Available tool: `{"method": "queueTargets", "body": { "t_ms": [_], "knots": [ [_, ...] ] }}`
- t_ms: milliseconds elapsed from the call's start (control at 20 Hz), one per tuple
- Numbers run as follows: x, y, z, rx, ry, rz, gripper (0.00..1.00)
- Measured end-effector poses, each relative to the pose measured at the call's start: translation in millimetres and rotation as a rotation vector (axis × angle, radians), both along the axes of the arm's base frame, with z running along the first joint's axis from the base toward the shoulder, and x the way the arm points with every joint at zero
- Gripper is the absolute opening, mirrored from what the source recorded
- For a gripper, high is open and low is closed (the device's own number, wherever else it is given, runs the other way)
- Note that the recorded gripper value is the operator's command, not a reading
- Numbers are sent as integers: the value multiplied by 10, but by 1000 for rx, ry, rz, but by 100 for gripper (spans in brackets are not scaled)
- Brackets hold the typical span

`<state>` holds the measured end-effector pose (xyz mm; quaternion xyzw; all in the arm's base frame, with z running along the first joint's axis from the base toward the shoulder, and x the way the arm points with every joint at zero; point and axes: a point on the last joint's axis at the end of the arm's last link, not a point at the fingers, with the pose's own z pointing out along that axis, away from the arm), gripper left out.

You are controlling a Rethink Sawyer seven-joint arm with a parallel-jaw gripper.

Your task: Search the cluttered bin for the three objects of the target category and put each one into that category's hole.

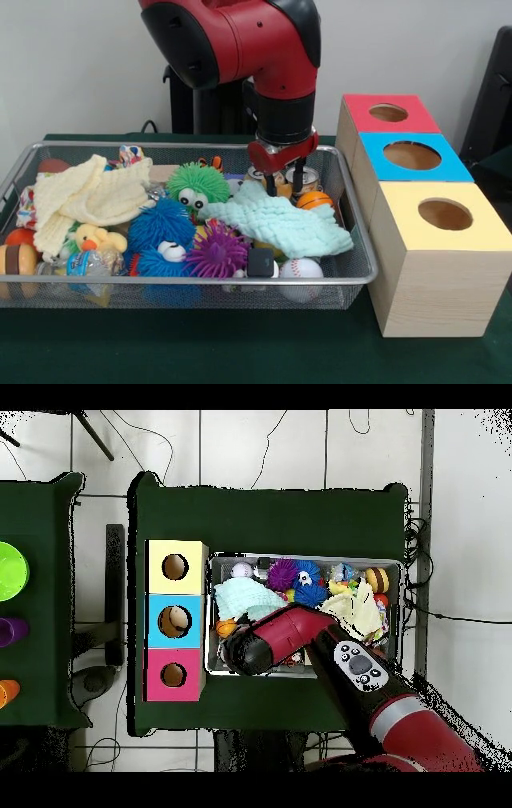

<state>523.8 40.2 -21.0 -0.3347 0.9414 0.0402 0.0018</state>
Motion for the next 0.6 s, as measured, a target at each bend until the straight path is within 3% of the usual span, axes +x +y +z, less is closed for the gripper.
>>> {"method": "queueTargets", "body": {
  "t_ms": [600],
  "knots": [
    [27,-30,33,-5,-8,-2,100]
  ]
}}
